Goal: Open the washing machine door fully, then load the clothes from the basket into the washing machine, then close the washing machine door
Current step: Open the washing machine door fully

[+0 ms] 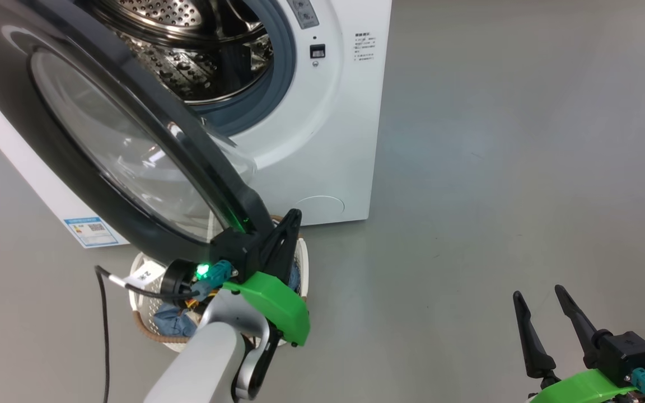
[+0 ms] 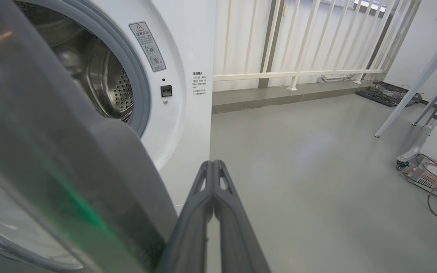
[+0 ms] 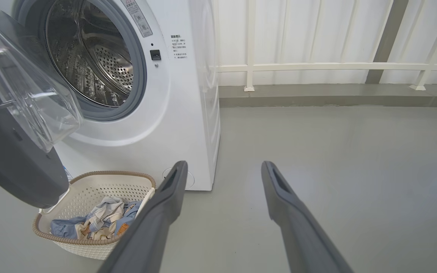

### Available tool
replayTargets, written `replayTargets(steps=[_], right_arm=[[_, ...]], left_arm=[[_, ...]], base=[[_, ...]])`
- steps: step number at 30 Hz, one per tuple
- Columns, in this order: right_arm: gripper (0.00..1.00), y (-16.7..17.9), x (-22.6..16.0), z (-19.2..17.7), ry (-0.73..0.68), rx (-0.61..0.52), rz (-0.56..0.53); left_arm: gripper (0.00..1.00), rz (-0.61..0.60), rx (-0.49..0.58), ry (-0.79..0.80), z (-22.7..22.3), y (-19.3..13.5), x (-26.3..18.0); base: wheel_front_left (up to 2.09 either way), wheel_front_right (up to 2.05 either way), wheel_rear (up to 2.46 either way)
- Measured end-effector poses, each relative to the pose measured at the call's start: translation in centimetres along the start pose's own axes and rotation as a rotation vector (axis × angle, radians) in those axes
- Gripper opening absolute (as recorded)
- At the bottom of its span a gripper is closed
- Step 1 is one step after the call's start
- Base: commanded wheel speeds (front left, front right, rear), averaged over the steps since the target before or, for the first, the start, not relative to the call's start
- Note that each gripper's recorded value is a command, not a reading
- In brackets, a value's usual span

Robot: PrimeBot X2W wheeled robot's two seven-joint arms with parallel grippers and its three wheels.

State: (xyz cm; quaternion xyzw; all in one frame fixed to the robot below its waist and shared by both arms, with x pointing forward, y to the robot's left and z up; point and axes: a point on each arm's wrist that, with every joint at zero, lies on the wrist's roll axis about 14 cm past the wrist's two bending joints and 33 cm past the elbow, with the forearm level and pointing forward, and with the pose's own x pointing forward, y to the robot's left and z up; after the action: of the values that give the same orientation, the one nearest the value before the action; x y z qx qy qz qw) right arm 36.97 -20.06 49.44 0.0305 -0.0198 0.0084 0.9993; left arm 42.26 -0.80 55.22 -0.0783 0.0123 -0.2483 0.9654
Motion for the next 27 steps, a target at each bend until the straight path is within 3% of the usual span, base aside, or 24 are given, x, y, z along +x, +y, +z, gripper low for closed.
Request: replayTargets(steps=[27], right_arm=[[1.00, 0.8, 1.2, -0.4, 0.009, 0.005, 0.023]], left_arm=[[0.00, 0.145, -0.023, -0.066, 0.6, 3.0, -4.8]], base=[[0.00, 0.00, 0.00]])
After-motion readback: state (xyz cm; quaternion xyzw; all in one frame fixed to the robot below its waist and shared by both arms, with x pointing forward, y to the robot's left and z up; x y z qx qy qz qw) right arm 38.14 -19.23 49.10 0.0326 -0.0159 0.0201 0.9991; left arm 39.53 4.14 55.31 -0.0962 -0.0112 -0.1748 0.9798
